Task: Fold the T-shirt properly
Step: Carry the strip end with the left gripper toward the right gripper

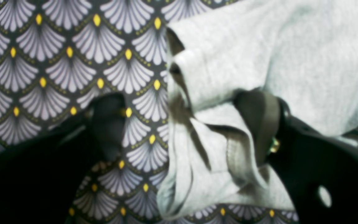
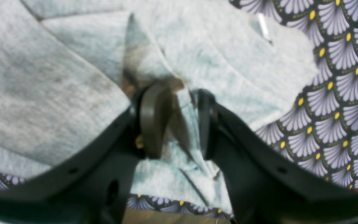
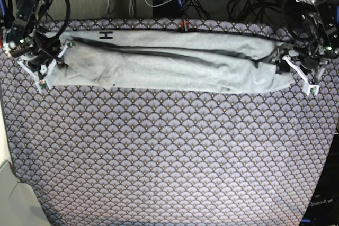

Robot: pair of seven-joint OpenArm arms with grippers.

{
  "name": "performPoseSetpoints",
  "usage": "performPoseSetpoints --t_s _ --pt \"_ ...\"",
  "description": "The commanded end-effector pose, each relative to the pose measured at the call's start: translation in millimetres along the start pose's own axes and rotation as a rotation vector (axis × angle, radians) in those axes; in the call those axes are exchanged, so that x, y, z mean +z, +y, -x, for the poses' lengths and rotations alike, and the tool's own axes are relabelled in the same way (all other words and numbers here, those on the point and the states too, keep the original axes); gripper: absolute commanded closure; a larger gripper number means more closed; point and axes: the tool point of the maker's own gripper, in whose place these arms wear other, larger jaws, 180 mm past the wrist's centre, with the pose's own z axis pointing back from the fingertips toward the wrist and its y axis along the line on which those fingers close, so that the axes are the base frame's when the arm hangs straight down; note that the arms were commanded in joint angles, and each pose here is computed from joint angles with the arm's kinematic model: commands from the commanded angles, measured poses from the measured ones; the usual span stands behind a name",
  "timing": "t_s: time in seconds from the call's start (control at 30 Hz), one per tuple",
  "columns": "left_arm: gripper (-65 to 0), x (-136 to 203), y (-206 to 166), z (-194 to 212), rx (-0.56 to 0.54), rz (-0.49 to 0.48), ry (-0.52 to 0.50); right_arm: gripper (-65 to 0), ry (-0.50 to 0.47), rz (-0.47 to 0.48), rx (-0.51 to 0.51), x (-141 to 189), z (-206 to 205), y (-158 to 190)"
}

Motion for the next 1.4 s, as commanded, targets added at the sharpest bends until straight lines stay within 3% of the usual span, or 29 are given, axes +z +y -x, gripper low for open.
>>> performPoseSetpoints --t_s 0.0,0.1,0.33,0.4,0.6,0.77,1.13,1.27,1.37 --pt "-54.1 -2.5 -7.1 16.7 -0.024 0.023 0.070 -20.3 -0.035 0.018 0.008 4.8 -10.9 -7.6" --pt "-46.6 -2.5 -7.2 16.7 -0.025 0.024 0.070 -20.3 -0.037 0.018 0.008 4.8 -11.6 -7.7" --pt "-6.8 -2.8 -7.0 17.1 -0.024 0.021 0.074 -20.3 -0.038 0.018 0.008 4.9 -11.9 -7.7" --pt "0.0 -2.7 -7.0 18.1 -0.024 0.021 0.077 -20.3 -0.038 0.018 0.008 4.9 -11.9 -7.7" --pt "-0.3 0.8 -7.0 13.7 -0.031 0.015 0.066 -20.3 -0.038 0.018 0.008 4.9 -11.9 -7.7" --pt "-0.3 15.6 -17.8 -13.7 -0.084 -0.003 0.000 -20.3 -0.038 0.018 0.008 4.9 -11.9 -7.7" --pt "-0.4 68.9 -58.6 -68.2 -0.135 -0.066 -0.094 -20.3 -0.034 0.006 0.021 3.0 -13.0 -2.0" --pt "-0.3 71.7 -81.3 -71.1 -0.113 -0.035 -0.116 -20.3 -0.034 0.006 0.021 3.0 -13.0 -2.0" --pt "-0.3 65.6 -99.3 -68.0 -0.019 0.005 -0.122 -20.3 -0.032 0.006 0.021 3.0 -12.7 -2.0"
